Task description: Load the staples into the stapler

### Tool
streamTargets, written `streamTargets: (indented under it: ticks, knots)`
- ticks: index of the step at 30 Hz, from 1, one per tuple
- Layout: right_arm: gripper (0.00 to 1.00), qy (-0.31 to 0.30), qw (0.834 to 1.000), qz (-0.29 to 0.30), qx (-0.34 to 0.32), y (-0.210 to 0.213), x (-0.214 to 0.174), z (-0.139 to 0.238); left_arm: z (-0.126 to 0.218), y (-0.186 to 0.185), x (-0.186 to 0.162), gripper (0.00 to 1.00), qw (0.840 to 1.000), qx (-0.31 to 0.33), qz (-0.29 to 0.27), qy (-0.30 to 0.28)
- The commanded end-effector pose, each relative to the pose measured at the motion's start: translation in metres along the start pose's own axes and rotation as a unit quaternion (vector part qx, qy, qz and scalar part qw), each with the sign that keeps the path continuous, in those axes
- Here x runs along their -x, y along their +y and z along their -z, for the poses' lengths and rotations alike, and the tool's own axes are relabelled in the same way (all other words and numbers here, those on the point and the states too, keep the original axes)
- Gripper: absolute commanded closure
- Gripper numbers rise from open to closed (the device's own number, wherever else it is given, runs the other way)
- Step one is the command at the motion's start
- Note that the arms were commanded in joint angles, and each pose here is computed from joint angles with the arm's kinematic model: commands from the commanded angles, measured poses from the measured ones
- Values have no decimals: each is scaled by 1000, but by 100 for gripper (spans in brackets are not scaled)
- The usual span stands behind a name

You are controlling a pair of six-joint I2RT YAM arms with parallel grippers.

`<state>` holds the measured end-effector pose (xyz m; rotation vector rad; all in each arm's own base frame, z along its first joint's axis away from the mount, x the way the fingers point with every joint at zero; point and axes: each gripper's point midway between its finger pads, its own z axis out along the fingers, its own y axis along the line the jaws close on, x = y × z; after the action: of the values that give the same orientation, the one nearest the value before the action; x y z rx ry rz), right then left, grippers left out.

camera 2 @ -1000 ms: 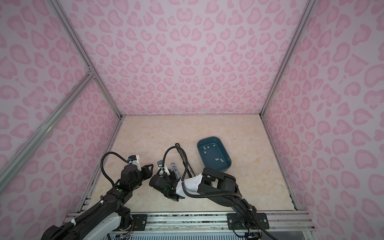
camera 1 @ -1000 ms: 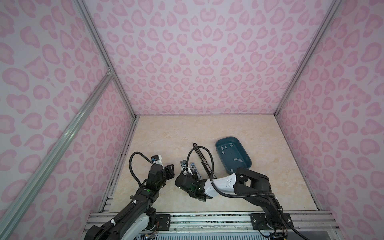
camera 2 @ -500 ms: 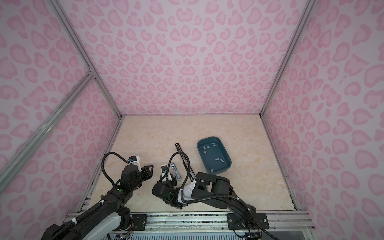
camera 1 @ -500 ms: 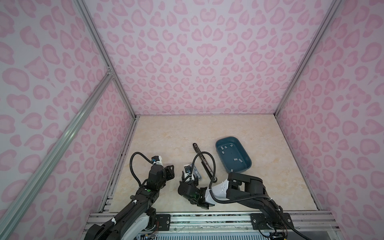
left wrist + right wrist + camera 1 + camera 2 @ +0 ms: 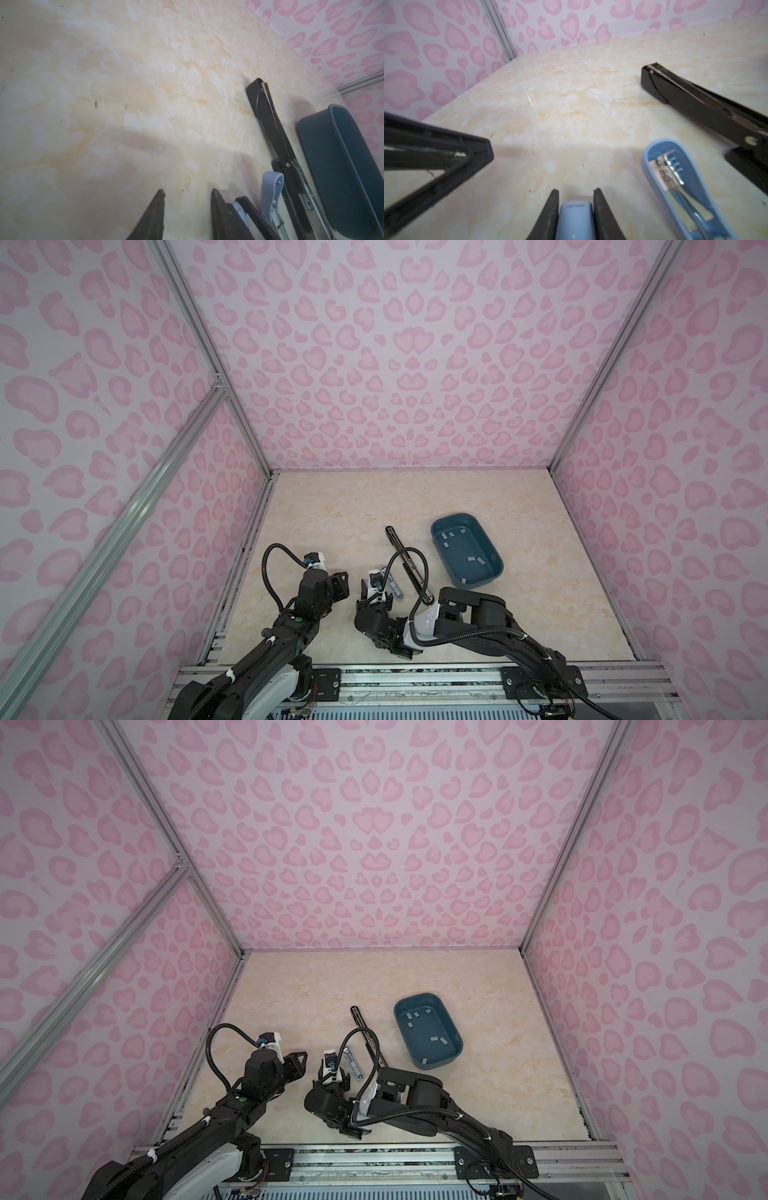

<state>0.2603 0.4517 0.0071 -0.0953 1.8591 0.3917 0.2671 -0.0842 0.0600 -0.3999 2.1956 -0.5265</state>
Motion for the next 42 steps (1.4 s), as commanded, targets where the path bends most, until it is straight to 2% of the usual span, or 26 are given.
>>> streamTargets:
  ticks: [1, 4, 7, 14, 23, 33, 38, 42]
  knots:
    - [76, 199, 974, 112, -8, -53, -119, 10, 1, -5, 7, 61, 1000, -11, -3, -16]
    - [76, 212, 971, 108, -8, -57, -129, 9, 1, -4, 6, 61, 1000, -9, -1, -15]
    - [75, 204, 974, 98, -5, -59, -116, 8, 1, -5, 7, 61, 1000, -11, -1, -15]
    - [69, 174, 980, 95, -8, -43, -57, 0, 3, -9, 11, 60, 1000, -17, -4, -16]
    - [66, 141, 985, 104, -5, -24, -2, -11, 5, -12, 14, 60, 1000, -21, -6, -18]
    - [53, 111, 988, 111, 6, -5, 54, -13, 5, -17, 17, 60, 1000, -24, -8, -19]
    - [45, 111, 988, 102, 16, -5, 61, -8, 6, -16, 18, 60, 1000, -22, -9, -19]
    - [44, 119, 988, 92, 26, -7, 53, -2, 6, -15, 20, 60, 1000, -19, -7, -23]
